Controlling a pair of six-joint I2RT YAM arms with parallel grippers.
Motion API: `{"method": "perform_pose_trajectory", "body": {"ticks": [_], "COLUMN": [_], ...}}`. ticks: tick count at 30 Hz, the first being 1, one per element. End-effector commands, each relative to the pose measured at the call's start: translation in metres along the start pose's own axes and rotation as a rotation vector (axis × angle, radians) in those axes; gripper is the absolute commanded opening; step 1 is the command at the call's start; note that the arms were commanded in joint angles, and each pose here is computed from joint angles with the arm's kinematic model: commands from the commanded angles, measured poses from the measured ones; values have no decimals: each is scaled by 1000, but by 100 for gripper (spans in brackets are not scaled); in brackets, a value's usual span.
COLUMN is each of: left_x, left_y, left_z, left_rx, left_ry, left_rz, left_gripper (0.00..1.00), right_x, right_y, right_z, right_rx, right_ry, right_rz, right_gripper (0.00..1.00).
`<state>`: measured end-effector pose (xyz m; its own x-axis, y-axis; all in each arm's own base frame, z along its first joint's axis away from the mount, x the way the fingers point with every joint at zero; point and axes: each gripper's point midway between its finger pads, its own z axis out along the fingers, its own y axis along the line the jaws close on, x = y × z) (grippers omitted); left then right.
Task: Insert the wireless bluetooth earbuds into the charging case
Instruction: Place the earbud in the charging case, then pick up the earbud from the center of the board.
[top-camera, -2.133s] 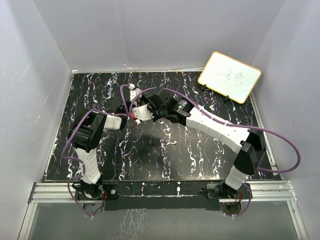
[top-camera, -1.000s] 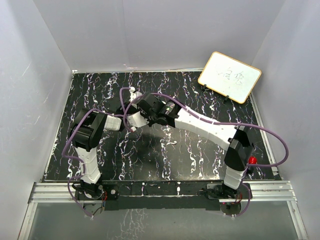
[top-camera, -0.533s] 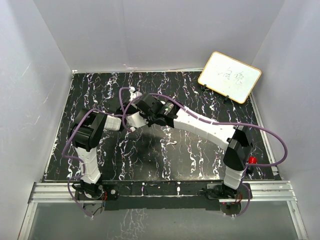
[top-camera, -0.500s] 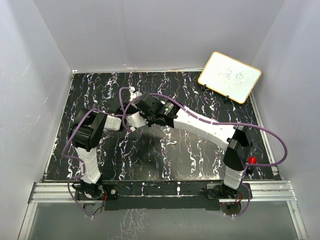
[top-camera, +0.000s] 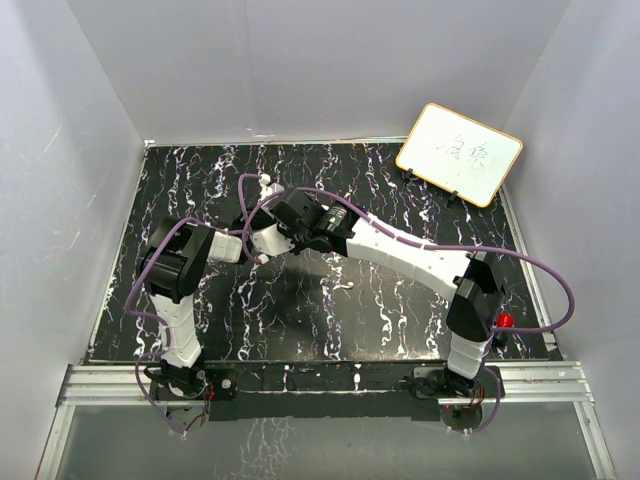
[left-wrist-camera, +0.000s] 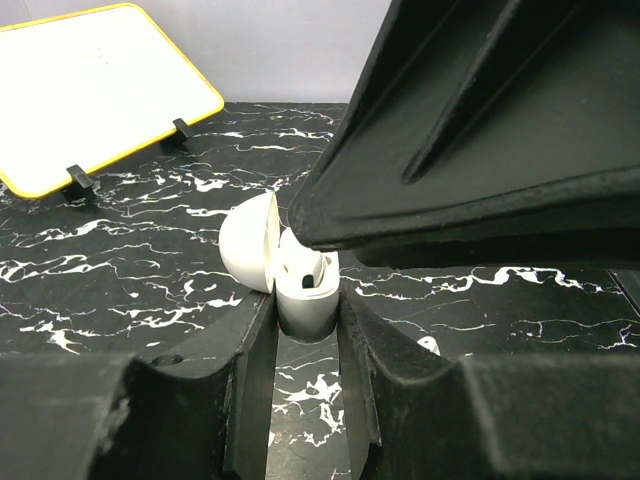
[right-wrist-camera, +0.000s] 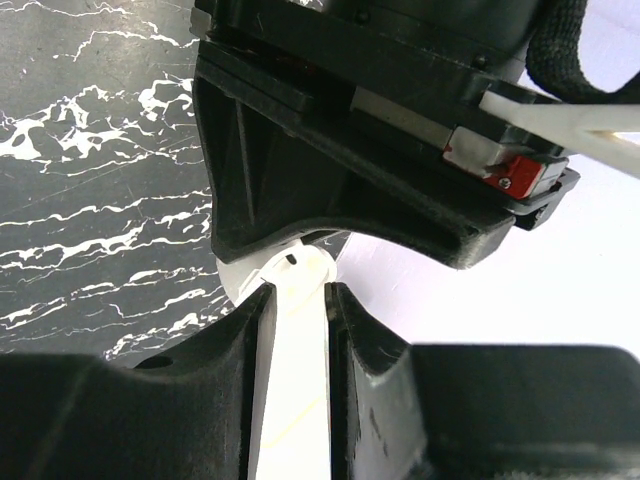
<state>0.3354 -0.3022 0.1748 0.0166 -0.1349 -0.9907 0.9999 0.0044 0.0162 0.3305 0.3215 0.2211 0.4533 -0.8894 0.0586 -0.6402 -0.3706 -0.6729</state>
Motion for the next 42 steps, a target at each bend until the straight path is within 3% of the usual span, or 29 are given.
{"method": "perform_pose_trajectory", "body": {"ticks": [1,12,17,21,25,32,39,42], "left_x": [-35,-35,-36,-37,-43,-52,-61,-63], "left_y": [-14,-5,12,24,32,27,13,6], "left_z": [4,4,-2,-8,-16,-27,-33,-34], "left_rx": [60,14,-53,-116,-180,-272,-299,-295], "left_ry": [-65,-79,-95,-110,-127,-125,-122,-134], "left_rz": [217,205,199,199,204,209,205,191], "left_gripper": [0,0,0,0,0,0,0,0], "right_x": [-5,24,34,46,55,59,33,23], "right_y": [-19,-50,-44,-39,-26,38,101,120], "right_z": [-9,-59,-76,-82,-77,-44,-15,-3], "right_rx": [71,237,335,397,457,295,19,-24], "right_ry": [-22,-41,-91,-91,-96,22,-40,-56], "right_rz": [50,242,368,571,883,1162,1555,1710], "right_gripper": [24,26,34,41,46,46,41,40]}}
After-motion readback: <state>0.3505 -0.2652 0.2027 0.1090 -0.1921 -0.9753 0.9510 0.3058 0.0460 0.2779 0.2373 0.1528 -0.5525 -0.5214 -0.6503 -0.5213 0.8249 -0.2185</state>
